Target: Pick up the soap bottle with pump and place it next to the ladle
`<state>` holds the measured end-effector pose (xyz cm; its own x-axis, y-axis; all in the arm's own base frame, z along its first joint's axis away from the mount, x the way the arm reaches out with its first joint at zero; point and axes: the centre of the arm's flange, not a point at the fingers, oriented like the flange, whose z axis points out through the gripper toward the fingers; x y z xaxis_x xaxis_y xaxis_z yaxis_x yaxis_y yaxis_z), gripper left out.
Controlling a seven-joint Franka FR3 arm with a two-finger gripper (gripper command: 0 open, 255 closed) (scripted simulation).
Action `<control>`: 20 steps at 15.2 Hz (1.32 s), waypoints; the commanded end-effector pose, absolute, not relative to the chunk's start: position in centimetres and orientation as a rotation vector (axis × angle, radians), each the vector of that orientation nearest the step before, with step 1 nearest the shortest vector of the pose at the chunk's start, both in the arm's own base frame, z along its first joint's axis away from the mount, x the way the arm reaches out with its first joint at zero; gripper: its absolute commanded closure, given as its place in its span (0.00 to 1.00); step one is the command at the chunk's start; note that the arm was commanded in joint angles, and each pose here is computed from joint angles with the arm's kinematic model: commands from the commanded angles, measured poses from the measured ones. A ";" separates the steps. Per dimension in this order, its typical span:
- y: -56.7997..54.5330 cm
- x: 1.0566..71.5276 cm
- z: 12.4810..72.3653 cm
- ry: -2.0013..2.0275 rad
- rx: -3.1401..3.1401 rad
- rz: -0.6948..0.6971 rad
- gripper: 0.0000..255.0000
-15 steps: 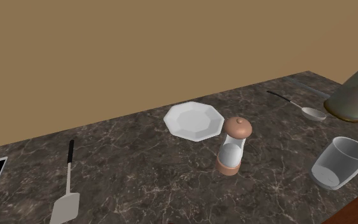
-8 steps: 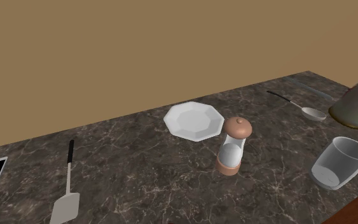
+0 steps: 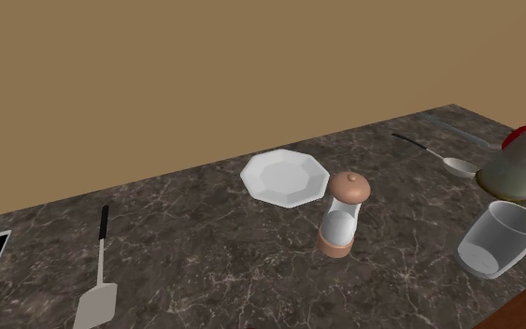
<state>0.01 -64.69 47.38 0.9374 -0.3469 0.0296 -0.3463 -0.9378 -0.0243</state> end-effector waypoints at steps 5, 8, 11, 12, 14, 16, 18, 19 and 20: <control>-64.7 -0.1 43.9 0.550 -3.075 -0.052 1.00; -64.7 -0.1 43.9 0.550 -3.075 -0.052 1.00; -64.7 -0.1 43.9 0.550 -3.075 -0.052 1.00; -64.7 -0.1 43.9 0.550 -3.075 -0.052 1.00; -64.7 -0.1 43.9 0.550 -3.075 -0.052 0.00; -64.7 -0.1 43.9 0.550 -3.075 -0.052 0.00; -64.7 -0.1 43.9 0.550 -3.075 -0.052 0.00; -64.7 -0.1 43.9 0.550 -3.075 -0.052 0.00; -64.7 -0.1 45.2 0.550 -3.075 -0.052 0.00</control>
